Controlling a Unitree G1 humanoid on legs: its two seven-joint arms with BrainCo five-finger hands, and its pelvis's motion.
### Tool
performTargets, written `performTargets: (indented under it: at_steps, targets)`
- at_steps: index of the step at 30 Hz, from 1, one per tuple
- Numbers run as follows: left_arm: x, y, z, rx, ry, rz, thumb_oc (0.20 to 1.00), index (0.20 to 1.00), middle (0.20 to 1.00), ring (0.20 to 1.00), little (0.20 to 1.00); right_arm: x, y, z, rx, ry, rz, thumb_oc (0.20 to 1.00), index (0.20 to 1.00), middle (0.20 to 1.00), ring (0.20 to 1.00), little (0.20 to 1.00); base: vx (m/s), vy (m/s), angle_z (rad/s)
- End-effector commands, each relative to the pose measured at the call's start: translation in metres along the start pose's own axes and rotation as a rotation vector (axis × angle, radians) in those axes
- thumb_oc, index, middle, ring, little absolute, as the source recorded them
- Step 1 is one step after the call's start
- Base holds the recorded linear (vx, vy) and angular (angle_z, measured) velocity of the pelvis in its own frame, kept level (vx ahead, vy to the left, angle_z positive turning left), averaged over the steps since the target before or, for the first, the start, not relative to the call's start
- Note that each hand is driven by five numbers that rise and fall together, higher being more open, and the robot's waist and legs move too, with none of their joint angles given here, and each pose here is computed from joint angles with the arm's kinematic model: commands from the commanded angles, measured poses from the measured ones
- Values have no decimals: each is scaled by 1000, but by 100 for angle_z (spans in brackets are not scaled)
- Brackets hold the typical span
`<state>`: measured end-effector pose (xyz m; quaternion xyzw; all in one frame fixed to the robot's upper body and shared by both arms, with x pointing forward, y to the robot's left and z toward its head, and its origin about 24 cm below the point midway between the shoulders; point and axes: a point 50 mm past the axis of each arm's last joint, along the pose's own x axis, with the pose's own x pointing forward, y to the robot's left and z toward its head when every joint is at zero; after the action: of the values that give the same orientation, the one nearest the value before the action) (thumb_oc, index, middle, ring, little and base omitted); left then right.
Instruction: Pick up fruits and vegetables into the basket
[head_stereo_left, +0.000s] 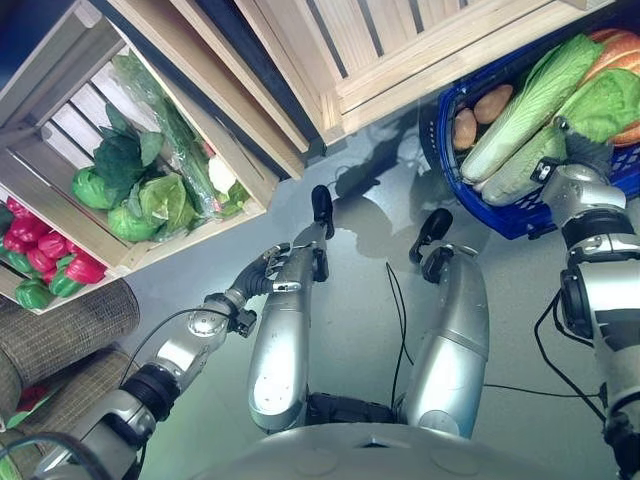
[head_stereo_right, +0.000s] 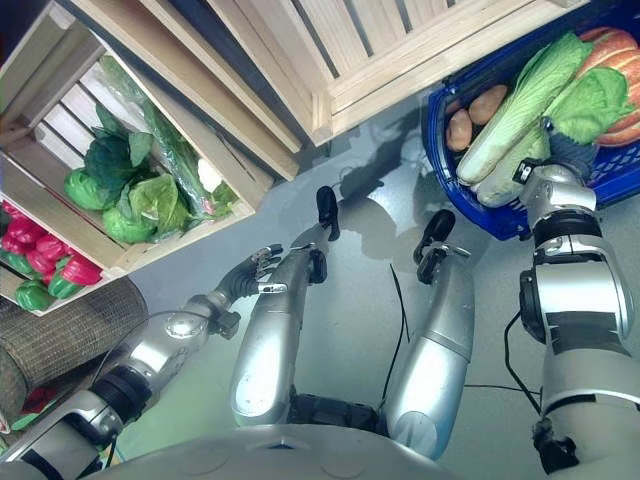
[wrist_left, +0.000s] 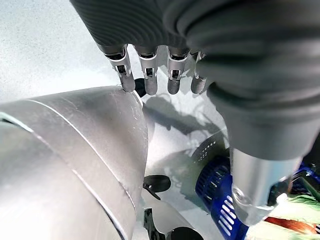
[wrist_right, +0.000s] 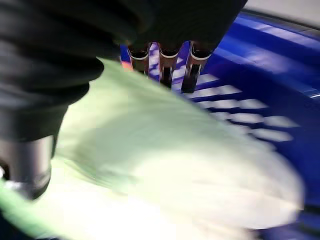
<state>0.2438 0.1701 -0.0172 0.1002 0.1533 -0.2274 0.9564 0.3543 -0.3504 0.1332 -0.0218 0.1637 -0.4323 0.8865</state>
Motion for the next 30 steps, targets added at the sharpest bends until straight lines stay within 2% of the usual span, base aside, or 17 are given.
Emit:
performTargets:
  at_steps: [1, 10, 16, 19, 22, 23, 24, 30]
  targets:
    - [-12, -44, -25, -77, 78, -105, 1000, 1000, 1000, 1000, 1000, 14, -52, 4, -20, -42, -193, 1000, 1000, 1000, 1000, 1000, -27, 37, 2]
    - [-16, -38, -33, -112, 113, -71, 1000, 1000, 1000, 1000, 1000, 9, -55, 19, -40, -274, -287, 1000, 1000, 1000, 1000, 1000, -17, 92, -1]
    - [-26, -21, -52, -142, 179, 4, 1000, 1000, 1000, 1000, 1000, -13, -44, 4, -14, -518, -241, 1000, 1000, 1000, 1000, 1000, -1, 134, -11]
    - [-32, -11, -65, -156, 222, 75, 1000, 1000, 1000, 1000, 1000, -41, -29, -13, -41, -700, -136, 1000, 1000, 1000, 1000, 1000, -2, 124, -9]
    - [-36, -5, -75, -174, 255, 116, 1000, 1000, 1000, 1000, 1000, -68, -14, -37, -66, -819, 20, 1000, 1000, 1000, 1000, 1000, -18, 81, -16]
    - [-36, -5, -76, -174, 257, 115, 1000, 1000, 1000, 1000, 1000, -69, -14, -38, -67, -818, 20, 1000, 1000, 1000, 1000, 1000, 53, 18, -16]
    - [-39, -3, -83, -173, 281, 126, 1000, 1000, 1000, 1000, 1000, -82, -3, -52, -153, -865, 121, 1000, 1000, 1000, 1000, 1000, 38, 15, -11]
    - [-57, 0, -111, -172, 389, 167, 1000, 1000, 1000, 1000, 1000, -92, 12, -102, -380, -749, 386, 1000, 1000, 1000, 1000, 1000, 111, 5, -15]
